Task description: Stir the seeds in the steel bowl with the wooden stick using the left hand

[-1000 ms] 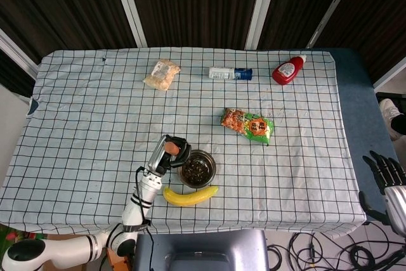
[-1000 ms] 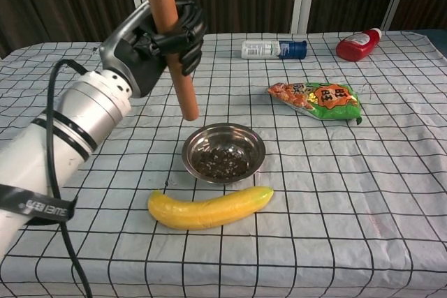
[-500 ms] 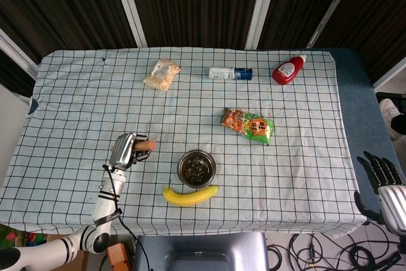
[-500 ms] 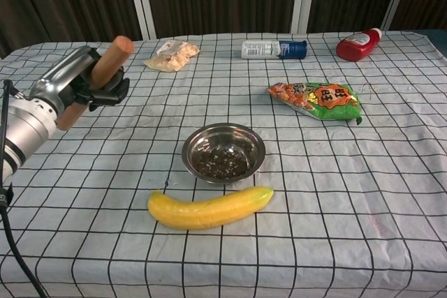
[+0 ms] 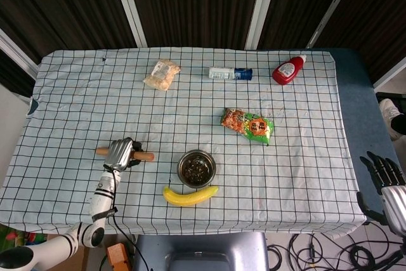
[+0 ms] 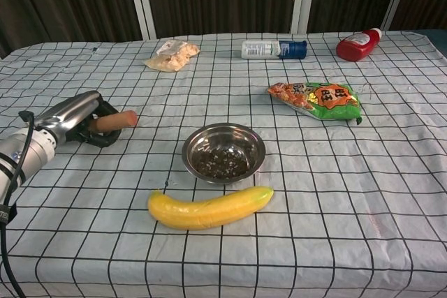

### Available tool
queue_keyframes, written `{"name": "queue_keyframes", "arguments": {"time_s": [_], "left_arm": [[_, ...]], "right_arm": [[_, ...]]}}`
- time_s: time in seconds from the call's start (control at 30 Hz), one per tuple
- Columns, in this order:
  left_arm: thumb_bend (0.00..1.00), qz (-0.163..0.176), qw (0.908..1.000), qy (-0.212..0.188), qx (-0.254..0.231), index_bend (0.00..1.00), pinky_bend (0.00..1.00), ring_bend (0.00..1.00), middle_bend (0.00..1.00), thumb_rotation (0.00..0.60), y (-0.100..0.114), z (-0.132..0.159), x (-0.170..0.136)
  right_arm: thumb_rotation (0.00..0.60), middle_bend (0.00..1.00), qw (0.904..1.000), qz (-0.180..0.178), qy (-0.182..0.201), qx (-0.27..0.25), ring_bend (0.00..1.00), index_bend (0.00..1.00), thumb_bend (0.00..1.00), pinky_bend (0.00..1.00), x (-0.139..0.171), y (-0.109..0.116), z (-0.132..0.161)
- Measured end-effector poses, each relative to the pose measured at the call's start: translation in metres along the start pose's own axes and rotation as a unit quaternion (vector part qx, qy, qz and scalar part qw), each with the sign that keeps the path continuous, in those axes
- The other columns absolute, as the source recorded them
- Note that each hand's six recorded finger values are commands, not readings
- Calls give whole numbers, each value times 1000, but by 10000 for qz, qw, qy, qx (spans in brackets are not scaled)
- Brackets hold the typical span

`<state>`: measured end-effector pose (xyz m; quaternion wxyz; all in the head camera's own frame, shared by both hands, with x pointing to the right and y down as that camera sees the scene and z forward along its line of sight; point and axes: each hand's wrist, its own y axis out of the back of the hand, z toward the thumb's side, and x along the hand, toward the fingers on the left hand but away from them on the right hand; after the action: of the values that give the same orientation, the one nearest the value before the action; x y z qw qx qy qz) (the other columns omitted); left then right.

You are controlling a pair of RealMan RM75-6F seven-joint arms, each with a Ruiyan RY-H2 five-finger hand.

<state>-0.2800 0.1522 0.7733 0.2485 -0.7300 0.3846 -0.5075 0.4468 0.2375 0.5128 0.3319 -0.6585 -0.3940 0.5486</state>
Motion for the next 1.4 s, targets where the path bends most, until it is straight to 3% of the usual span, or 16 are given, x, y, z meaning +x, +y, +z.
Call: {"name": "queue_keyframes", "arguments": {"time_s": [0.17, 0.4, 0.6, 0.73, 0.83, 1.0, 1.13, 1.27, 1.4], "left_arm": [[300, -80, 9998, -30, -158, 321, 368, 198, 432, 600, 1, 5, -2], [296, -84, 9997, -66, -221, 263, 328, 152, 352, 600, 9, 4, -2], [295, -264, 9995, -134, -125, 259, 312, 146, 345, 600, 10, 5, -8], [293, -282, 9992, -257, -120, 223, 208, 112, 308, 600, 16, 10, -15], [307, -213, 9987, -455, -61, 152, 95, 32, 212, 600, 27, 14, -26], [318, -138, 9958, -675, 602, 3, 8, 0, 13, 600, 52, 7, -56], [325, 131, 9865, -527, 1544, 0, 0, 0, 0, 600, 72, -8, -86], [326, 751, 9667, -96, 2444, 0, 0, 0, 0, 600, 97, -24, -121], [329, 916, 9593, 129, 2667, 0, 0, 0, 0, 600, 109, -36, -142]], "right_arm": [[600, 0, 10000, 9, -2, 8, 0, 0, 446, 0, -1, -1, 0], [600, 0, 10000, -1, -12, 9, 0, 0, 445, 0, -1, -1, 0], [600, 0, 10000, -17, -22, -2, 0, 0, 445, 0, -1, 0, 0], [600, 0, 10000, -30, -23, -7, 0, 0, 445, 0, 0, 1, -1], [600, 0, 10000, -50, -37, -3, 0, 0, 445, 0, 0, 2, -2], [600, 0, 10000, -30, -40, 61, 0, 0, 445, 0, 0, 0, -1], [600, 0, 9999, 31, -16, 158, 0, 0, 445, 0, 0, -5, 3], [600, 0, 9996, 95, -44, 270, 0, 0, 446, 0, -4, -12, 5], [600, 0, 9993, 110, -99, 346, 0, 0, 446, 0, -8, -17, 7]]}}
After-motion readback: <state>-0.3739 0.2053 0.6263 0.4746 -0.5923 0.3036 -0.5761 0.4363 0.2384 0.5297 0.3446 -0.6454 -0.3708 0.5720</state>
